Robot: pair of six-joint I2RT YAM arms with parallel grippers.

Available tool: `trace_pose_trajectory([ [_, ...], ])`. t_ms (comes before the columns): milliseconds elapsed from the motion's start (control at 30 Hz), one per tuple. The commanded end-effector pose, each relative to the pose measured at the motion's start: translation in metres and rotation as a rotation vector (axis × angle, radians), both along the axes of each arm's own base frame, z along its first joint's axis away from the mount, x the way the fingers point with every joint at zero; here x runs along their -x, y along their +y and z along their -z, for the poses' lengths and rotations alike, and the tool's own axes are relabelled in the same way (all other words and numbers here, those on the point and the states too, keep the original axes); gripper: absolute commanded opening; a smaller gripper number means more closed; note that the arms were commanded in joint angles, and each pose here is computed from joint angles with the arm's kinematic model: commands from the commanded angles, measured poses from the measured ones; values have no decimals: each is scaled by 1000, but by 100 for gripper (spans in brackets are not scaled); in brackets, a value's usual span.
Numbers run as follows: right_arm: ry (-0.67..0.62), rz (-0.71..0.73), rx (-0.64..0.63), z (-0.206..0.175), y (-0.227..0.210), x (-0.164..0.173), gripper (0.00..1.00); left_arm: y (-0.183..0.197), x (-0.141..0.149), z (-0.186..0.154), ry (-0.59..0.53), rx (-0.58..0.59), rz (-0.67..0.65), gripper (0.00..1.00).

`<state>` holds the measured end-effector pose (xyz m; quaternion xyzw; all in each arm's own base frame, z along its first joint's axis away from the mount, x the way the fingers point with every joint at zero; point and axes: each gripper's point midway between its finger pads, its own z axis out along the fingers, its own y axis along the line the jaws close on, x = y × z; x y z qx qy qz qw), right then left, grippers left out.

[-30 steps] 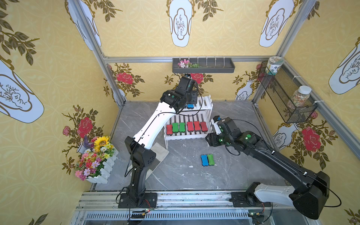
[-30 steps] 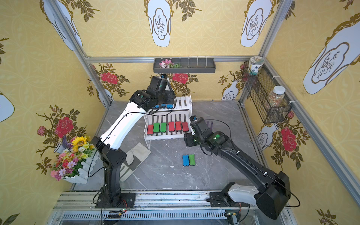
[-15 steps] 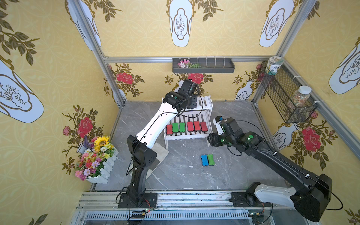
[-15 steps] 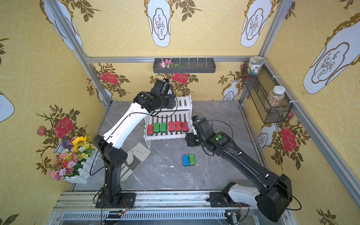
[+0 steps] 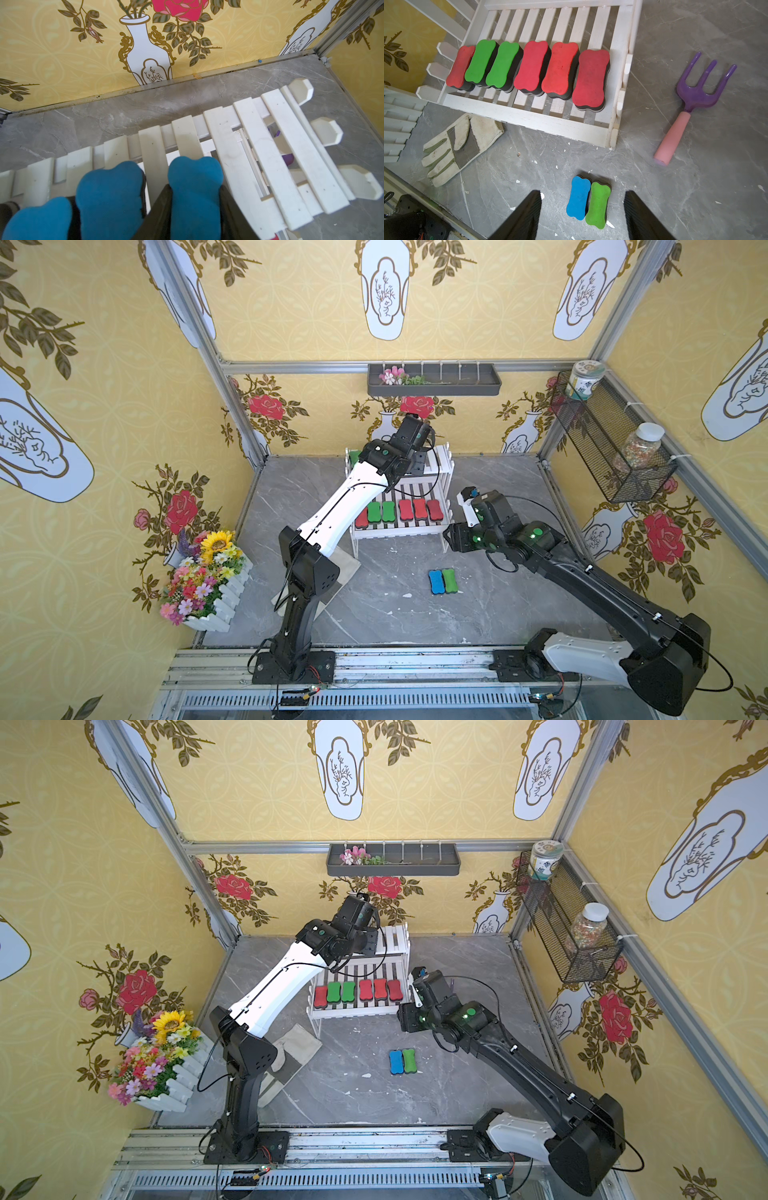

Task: Remove the whiteboard erasers from the shelf
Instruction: Pick up the whiteboard eraser from the shelf, then place the whiteboard eraser at the center of the board.

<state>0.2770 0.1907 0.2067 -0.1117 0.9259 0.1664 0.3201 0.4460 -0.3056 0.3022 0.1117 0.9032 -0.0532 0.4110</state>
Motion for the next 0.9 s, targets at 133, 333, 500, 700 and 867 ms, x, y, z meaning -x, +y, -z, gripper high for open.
trace_pose_trajectory([
  [133,-13,19,-5,-2,-4,-1,68,-8,4,-47,-90,124,13,32],
  [333,-36,54,-11,-8,-13,-3,68,-3,44,-67,-105,264,-6,30],
  [500,-56,93,-28,-10,-23,-6,69,13,115,-34,-103,277,-37,32],
  [700,-91,125,-43,-23,-34,-9,69,32,202,40,45,275,-106,31],
  [867,-115,143,-49,-29,-39,-13,69,46,243,103,181,275,-159,30],
])
